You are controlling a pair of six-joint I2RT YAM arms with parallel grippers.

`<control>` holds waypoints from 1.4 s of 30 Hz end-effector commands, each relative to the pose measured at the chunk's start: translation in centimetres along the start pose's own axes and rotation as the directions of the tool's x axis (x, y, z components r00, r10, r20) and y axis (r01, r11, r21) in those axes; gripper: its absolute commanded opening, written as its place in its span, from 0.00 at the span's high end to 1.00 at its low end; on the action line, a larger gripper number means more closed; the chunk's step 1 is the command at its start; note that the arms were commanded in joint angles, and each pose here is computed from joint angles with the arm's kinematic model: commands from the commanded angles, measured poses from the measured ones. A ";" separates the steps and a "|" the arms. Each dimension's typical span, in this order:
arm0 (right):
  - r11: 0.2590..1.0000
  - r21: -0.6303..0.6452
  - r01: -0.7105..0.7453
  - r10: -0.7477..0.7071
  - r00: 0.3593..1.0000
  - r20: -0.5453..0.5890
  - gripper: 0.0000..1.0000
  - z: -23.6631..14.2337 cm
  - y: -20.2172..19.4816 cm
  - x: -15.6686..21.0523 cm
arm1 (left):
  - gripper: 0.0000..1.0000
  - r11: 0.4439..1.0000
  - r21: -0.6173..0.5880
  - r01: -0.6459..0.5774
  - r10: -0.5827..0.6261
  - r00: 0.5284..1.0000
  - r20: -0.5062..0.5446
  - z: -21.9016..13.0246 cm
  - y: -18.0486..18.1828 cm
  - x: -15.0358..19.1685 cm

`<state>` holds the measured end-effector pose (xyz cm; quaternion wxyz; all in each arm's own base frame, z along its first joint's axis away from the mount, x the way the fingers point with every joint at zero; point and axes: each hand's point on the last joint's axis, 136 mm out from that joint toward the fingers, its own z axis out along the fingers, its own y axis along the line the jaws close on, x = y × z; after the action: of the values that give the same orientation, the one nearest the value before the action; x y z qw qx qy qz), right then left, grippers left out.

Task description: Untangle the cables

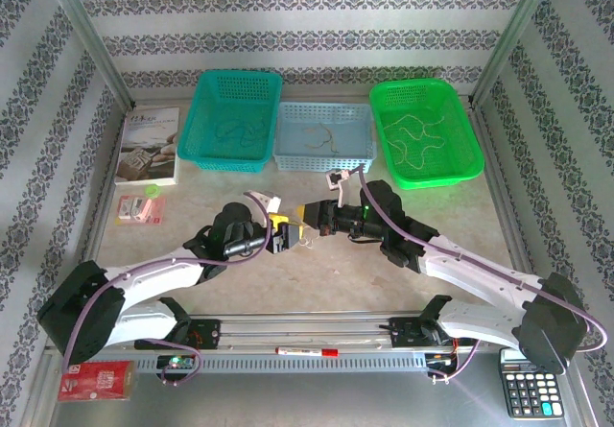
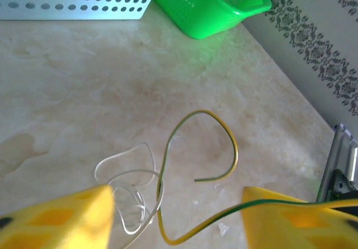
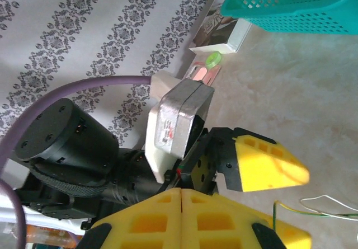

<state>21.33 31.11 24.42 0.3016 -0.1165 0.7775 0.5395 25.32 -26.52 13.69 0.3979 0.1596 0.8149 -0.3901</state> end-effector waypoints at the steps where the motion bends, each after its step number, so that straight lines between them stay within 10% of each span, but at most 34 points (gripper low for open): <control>1: 0.998 -0.063 0.007 -0.004 0.999 0.040 1.00 -0.7 1.7 -1.2 | 0.51 0.998 0.040 -0.043 0.040 0.996 0.082 0.3 -1.2 -2.0; 8: 0.993 -0.118 0.032 -0.022 0.996 0.084 1.00 -1.4 4.4 -3.3 | 0.84 1.000 0.014 -0.019 0.018 0.996 0.082 0.3 -0.1 -0.8; 28: 0.959 -0.243 0.145 -0.087 0.968 0.236 1.00 -3.1 12.1 -11.3 | 0.91 1.000 -0.019 0.009 -0.008 0.998 0.060 0.2 1.3 1.3; 42: 0.980 -0.173 0.093 -0.061 0.981 0.184 1.00 -0.9 8.0 -10.2 | 0.55 1.000 0.001 -0.022 0.021 0.990 0.143 -3.3 -0.8 -1.7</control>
<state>24.71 31.94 37.53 0.3805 -0.1227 0.6906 0.6027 24.52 -24.71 15.91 0.4543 0.1365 0.7815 -0.4053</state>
